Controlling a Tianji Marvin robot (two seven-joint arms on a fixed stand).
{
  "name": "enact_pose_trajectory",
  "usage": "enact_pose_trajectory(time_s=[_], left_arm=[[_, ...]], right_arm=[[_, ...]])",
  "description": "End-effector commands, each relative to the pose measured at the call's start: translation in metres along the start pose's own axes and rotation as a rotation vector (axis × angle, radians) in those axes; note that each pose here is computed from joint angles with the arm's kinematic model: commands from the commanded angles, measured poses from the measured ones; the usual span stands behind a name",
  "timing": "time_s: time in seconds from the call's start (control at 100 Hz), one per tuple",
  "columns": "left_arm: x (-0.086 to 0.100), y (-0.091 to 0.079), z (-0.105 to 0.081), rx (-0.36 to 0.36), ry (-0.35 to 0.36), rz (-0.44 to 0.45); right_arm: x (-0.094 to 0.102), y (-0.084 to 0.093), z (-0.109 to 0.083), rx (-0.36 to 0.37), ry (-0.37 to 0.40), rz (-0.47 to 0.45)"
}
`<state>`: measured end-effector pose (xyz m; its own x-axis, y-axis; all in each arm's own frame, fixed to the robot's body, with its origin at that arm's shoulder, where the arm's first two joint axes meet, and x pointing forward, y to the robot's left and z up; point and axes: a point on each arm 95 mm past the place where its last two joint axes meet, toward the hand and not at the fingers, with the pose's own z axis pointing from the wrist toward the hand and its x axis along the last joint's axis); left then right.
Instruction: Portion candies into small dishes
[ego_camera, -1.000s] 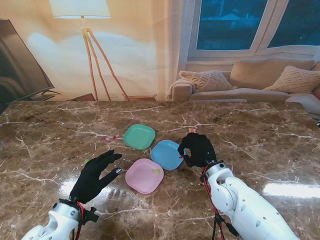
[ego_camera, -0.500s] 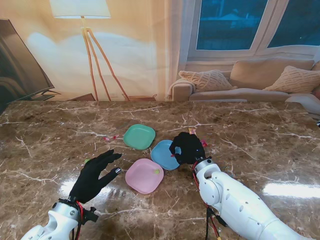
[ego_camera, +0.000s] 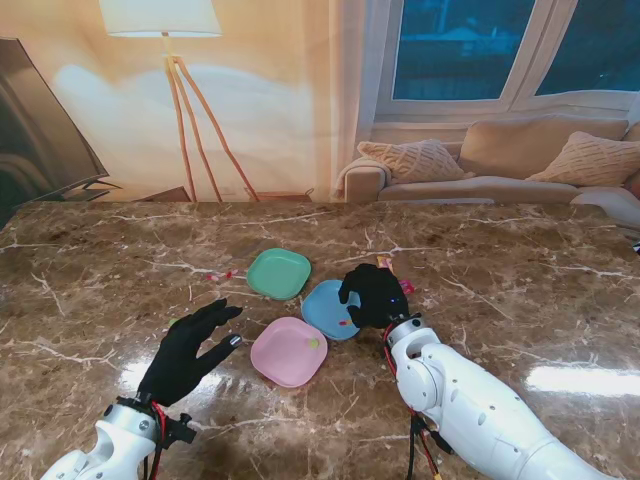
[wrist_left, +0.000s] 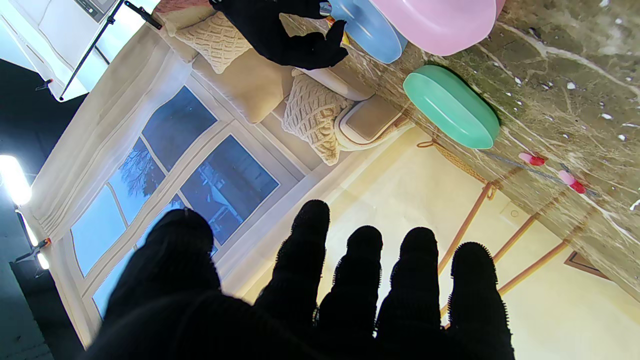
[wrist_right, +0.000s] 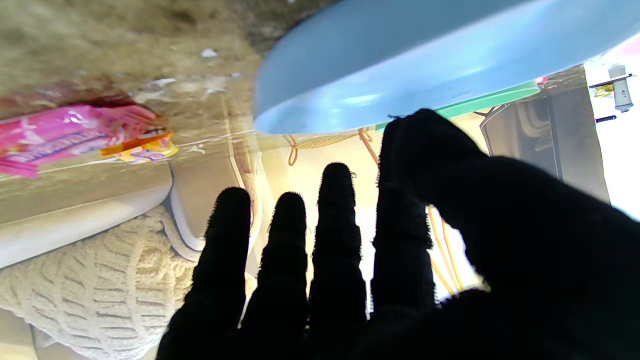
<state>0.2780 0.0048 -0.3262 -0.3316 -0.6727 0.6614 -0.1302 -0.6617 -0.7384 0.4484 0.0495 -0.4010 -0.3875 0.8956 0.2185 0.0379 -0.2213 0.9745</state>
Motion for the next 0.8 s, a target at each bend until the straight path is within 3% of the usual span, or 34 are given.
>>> enact_pose_trajectory(time_s=[0.0, 0.2, 0.4, 0.58, 0.79], left_arm=[[0.0, 0.003, -0.002, -0.004, -0.004, -0.004], [0.0, 0.002, -0.002, -0.003, -0.005, -0.003], [0.0, 0.002, -0.003, 0.0, -0.003, -0.002], [-0.001, 0.001, -0.004, 0.006, -0.004, 0.003], [-0.001, 0.001, -0.004, 0.003, -0.002, 0.004]], right_arm=[[0.001, -0.001, -0.004, 0.015, 0.002, 0.003], [-0.004, 0.016, -0.011, -0.003, 0.0, -0.03], [-0.024, 0.043, -0.021, -0.003, -0.024, -0.1], [-0.048, 0.059, -0.027, 0.053, -0.049, -0.169], [-0.069, 0.062, -0.023, 0.128, -0.084, -0.217]])
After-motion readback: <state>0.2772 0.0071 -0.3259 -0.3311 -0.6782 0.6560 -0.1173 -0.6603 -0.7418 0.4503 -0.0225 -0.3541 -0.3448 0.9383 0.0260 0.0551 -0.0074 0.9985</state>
